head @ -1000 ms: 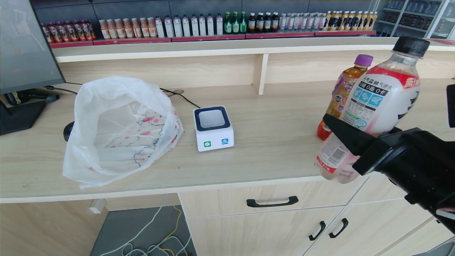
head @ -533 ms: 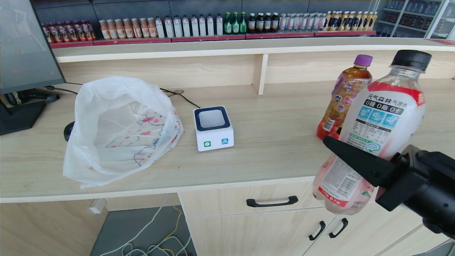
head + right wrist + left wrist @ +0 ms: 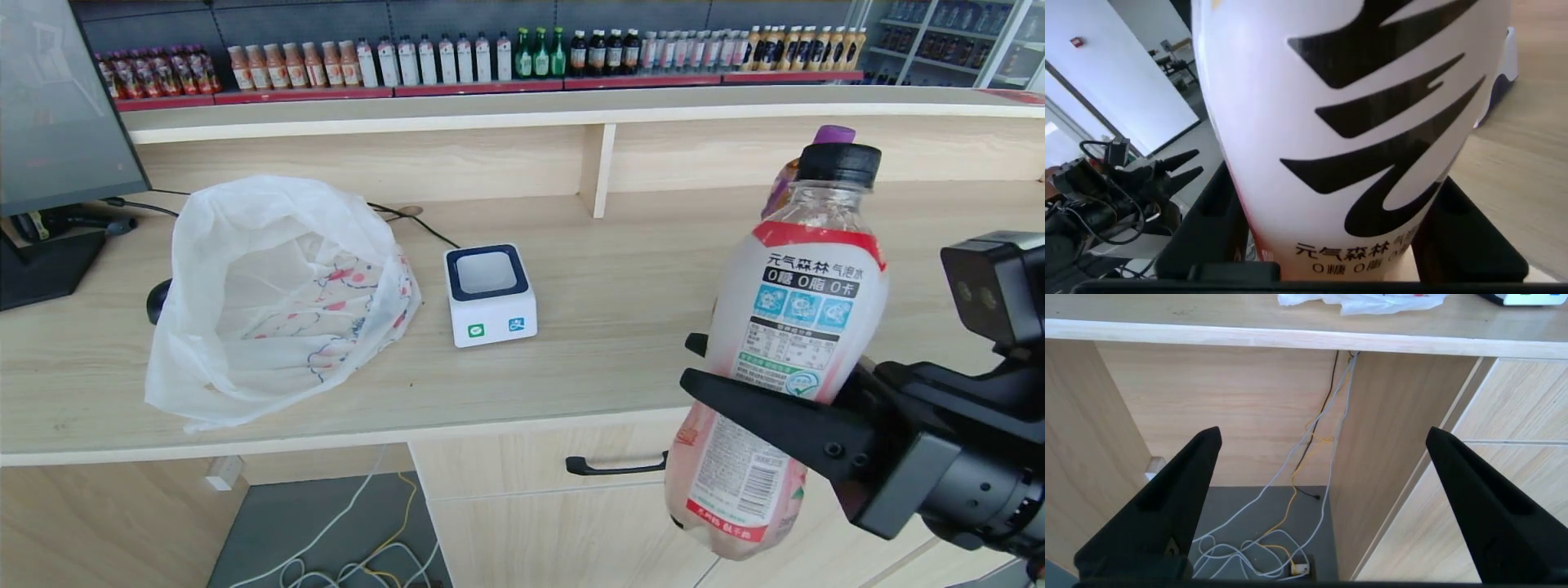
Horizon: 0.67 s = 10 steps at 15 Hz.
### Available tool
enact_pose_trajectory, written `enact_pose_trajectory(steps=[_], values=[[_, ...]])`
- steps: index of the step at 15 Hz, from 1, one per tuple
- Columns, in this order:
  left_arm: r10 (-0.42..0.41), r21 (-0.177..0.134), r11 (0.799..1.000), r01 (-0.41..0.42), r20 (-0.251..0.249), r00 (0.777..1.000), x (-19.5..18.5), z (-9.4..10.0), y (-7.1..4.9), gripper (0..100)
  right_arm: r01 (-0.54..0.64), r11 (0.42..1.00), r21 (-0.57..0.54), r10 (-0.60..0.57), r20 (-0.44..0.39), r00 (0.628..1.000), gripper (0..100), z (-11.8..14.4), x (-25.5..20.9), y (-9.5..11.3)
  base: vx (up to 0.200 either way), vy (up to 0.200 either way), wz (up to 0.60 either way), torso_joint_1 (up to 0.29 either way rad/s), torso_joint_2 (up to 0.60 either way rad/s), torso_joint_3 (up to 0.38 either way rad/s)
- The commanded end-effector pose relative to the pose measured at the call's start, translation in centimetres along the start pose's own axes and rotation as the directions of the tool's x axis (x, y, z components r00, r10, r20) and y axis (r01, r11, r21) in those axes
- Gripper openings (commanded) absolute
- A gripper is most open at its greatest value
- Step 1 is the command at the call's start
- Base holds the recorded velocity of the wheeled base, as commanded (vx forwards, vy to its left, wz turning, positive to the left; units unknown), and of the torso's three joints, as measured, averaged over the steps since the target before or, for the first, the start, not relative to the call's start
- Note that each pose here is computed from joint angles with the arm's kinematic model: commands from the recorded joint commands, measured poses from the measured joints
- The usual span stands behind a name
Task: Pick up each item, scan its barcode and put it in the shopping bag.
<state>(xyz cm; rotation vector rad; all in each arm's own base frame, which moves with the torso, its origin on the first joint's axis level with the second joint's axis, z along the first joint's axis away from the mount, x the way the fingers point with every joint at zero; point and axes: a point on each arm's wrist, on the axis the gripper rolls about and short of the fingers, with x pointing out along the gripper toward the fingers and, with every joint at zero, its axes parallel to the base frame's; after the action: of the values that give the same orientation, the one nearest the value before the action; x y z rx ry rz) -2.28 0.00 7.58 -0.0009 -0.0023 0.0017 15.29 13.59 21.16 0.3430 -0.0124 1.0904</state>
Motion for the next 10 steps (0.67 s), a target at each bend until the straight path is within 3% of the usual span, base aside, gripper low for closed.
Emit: enact_pose_trajectory(steps=[1, 6, 10], values=[[0.001, -0.001, 1.000, -0.001, 0.001, 1.000, 0.0, 0.0, 0.0, 100, -0.031, 0.999, 0.044, 0.031, -0.008, 0.999, 0, 0.2, 2.4, -0.9, 0.000, 0.000, 0.00, 0.000, 0.00, 0.000], [0.001, -0.001, 1.000, -0.001, 0.001, 1.000, 0.0, 0.0, 0.0, 100, -0.142, 0.987, 0.071, 0.140, 0.041, 0.989, 0, 2.5, 5.4, -1.0, 0.000, 0.000, 0.00, 0.000, 0.00, 0.000], [0.001, -0.001, 1.000, -0.001, 0.001, 1.000, 0.0, 0.0, 0.0, 100, -0.248, 0.963, 0.105, 0.240, 0.085, 0.967, 0, 3.7, 8.0, 0.7, 0.000, 0.000, 0.00, 0.000, 0.00, 0.000]])
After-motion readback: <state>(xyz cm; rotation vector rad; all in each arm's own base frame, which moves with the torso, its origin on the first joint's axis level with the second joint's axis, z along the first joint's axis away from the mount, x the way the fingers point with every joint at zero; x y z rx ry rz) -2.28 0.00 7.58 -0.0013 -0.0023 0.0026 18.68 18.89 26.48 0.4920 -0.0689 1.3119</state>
